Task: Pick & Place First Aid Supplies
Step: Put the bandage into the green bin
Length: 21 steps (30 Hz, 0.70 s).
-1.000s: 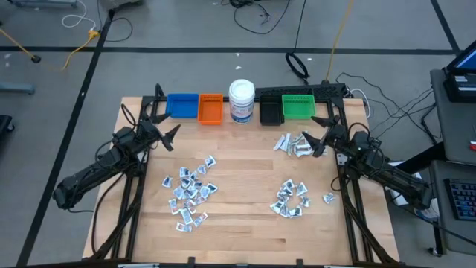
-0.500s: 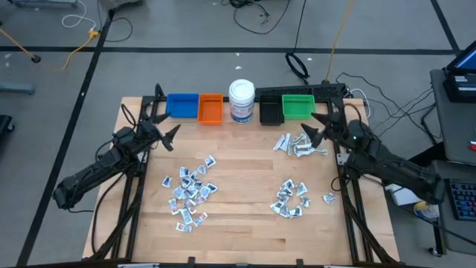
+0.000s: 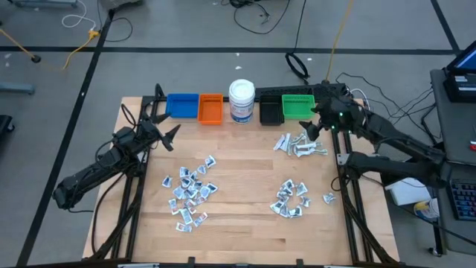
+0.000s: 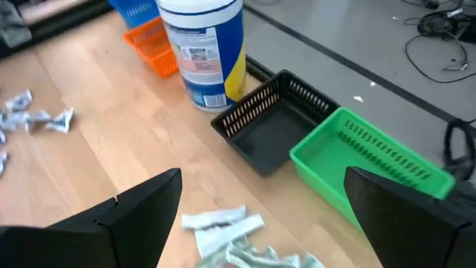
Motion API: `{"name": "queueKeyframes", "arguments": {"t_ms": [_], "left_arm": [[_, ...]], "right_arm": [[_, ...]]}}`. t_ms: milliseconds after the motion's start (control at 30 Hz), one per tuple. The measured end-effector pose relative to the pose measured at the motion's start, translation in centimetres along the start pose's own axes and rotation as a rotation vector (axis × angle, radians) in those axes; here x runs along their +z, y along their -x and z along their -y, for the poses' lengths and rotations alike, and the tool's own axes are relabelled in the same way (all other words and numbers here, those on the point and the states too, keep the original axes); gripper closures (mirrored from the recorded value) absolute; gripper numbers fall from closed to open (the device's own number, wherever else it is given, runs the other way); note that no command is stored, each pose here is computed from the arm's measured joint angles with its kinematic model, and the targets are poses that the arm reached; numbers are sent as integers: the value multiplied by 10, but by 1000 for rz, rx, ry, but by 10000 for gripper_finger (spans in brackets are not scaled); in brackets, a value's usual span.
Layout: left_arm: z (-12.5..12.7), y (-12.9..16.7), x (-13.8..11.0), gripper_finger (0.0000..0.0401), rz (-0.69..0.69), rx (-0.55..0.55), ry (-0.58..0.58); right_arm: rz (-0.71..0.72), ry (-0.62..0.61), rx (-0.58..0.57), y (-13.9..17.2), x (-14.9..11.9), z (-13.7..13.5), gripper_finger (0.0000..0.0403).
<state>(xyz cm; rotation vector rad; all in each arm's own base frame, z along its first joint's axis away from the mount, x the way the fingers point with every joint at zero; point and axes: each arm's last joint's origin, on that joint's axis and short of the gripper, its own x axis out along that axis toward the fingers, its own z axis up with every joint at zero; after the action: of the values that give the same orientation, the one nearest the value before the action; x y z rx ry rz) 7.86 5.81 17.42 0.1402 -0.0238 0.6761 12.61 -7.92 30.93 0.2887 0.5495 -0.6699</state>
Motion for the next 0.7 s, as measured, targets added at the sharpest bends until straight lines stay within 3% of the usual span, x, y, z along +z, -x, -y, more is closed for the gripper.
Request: {"name": "queueKeyframes", "arguments": {"t_ms": [333, 700], "left_arm": [[0, 0, 0, 91, 0, 0, 0], [0, 0, 0, 91, 0, 0, 0]], "right_arm": [[-146, 90, -9, 29, 38, -4, 32], [-364, 143, 171, 17, 49, -12, 32]]}}
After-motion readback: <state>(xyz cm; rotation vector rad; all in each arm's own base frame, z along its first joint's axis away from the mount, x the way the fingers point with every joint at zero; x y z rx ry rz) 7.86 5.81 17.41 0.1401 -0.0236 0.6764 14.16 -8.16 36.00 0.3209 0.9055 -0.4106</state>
